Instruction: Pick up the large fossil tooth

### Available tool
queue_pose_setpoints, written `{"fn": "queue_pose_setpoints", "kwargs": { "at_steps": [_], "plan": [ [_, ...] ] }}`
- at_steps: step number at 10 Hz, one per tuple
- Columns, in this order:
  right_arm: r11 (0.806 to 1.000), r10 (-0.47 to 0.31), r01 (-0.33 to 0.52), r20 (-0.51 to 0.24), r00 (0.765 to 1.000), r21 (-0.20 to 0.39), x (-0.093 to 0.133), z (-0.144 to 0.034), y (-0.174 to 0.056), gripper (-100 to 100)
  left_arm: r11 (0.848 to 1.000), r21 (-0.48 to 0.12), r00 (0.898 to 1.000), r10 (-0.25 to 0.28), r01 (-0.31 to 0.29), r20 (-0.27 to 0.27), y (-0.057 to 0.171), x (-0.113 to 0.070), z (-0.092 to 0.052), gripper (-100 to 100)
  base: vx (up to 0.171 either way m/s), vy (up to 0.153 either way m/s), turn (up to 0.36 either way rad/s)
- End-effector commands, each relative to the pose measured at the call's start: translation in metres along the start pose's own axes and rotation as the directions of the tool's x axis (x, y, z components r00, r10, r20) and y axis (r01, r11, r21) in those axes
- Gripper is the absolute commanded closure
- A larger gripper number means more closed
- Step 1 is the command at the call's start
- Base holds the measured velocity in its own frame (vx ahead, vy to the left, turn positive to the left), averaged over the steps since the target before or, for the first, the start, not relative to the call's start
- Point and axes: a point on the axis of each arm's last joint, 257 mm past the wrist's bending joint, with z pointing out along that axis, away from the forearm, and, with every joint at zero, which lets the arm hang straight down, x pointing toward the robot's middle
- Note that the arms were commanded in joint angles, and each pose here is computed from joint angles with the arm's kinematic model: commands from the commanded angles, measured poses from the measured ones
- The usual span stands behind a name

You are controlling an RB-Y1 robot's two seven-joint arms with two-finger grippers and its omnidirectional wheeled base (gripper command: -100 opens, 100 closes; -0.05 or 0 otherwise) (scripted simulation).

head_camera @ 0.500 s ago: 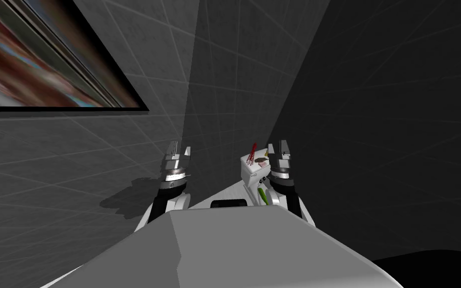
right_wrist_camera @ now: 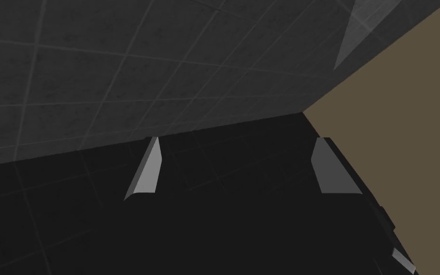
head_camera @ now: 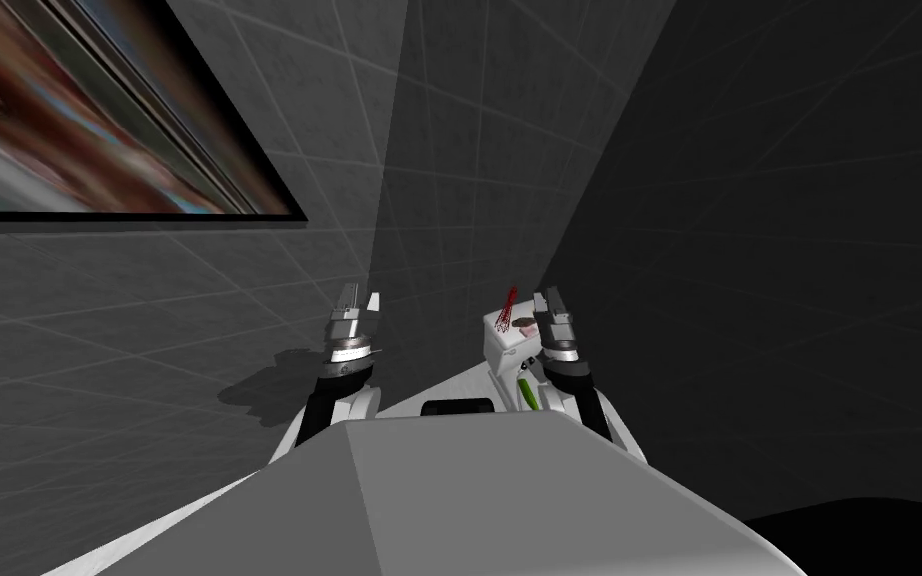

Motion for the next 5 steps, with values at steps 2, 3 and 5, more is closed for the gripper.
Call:
{"fn": "queue_pose_setpoints", "kwargs": {
  "at_steps": [2, 3, 5],
  "plan": [
    [0.994, -0.105, 0.106, -0.081, 0.991, 0.018, 0.009, -0.010, -0.012, -100, 1.000, 0.000, 1.000, 0.000, 0.000, 0.000, 0.000, 0.000, 0.000, 0, 0.002, -0.027, 0.088],
    [0.988, -0.148, 0.152, -0.116, 0.982, 0.023, 0.013, -0.015, -0.018, -100, 1.000, 0.000, 1.000, 0.000, 0.000, 0.000, 0.000, 0.000, 0.000, 0, 0.000, -0.026, 0.130],
    [0.968, -0.240, 0.249, -0.193, 0.951, 0.025, 0.022, -0.026, -0.030, -100, 1.000, 0.000, 1.000, 0.000, 0.000, 0.000, 0.000, 0.000, 0.000, 0, 0.005, -0.032, 0.098]
  ]
}}
